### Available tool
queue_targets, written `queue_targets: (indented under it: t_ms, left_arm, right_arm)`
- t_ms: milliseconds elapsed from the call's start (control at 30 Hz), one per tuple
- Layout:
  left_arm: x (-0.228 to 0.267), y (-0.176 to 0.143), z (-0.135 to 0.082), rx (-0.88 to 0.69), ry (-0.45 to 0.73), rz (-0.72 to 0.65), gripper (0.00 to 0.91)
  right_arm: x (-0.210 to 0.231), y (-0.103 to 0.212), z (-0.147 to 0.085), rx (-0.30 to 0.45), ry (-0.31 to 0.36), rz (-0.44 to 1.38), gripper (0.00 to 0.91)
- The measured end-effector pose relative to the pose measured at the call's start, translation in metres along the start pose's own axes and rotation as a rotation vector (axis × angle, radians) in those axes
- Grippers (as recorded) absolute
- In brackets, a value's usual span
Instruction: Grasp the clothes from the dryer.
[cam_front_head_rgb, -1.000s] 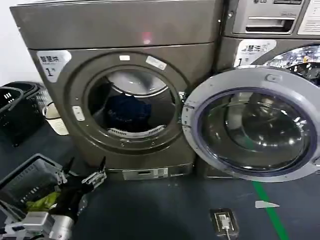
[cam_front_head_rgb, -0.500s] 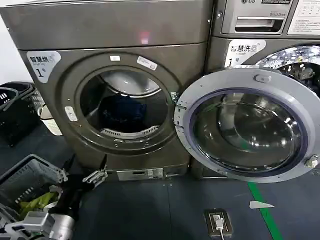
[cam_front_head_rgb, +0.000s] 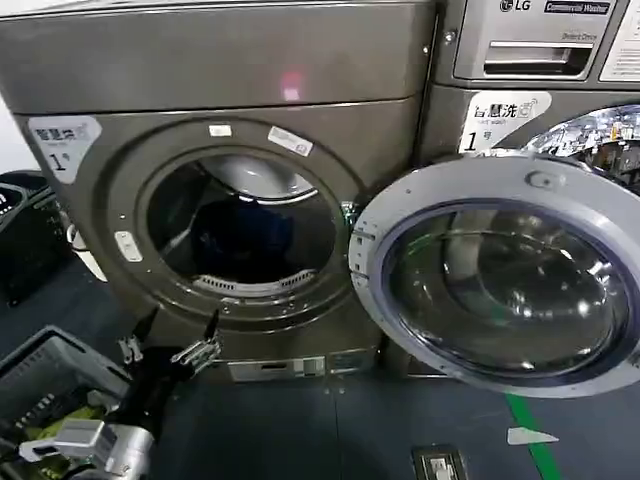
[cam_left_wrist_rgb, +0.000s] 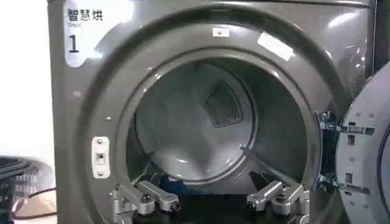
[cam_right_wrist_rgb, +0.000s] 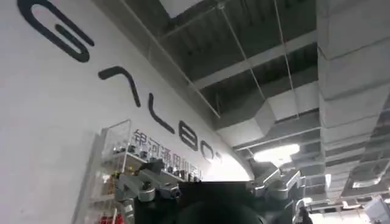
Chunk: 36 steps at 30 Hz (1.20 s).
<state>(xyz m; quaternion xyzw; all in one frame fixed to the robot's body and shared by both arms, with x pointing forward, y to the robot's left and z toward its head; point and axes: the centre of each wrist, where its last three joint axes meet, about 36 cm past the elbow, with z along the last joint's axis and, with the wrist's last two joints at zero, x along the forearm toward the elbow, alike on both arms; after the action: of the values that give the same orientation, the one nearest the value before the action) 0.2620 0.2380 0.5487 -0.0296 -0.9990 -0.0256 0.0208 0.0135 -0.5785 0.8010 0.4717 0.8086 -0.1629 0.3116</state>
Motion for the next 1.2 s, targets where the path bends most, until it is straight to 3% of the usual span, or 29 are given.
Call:
queue_targets:
  t_ms: [1200]
  left_arm:
    - [-0.0010,0.0021,-0.0005,0.000,0.006,-0.014,0.907]
  right_arm:
    - [0.0044,0.0041,-0.0068,-0.030,-0.007,-0.033,0.907]
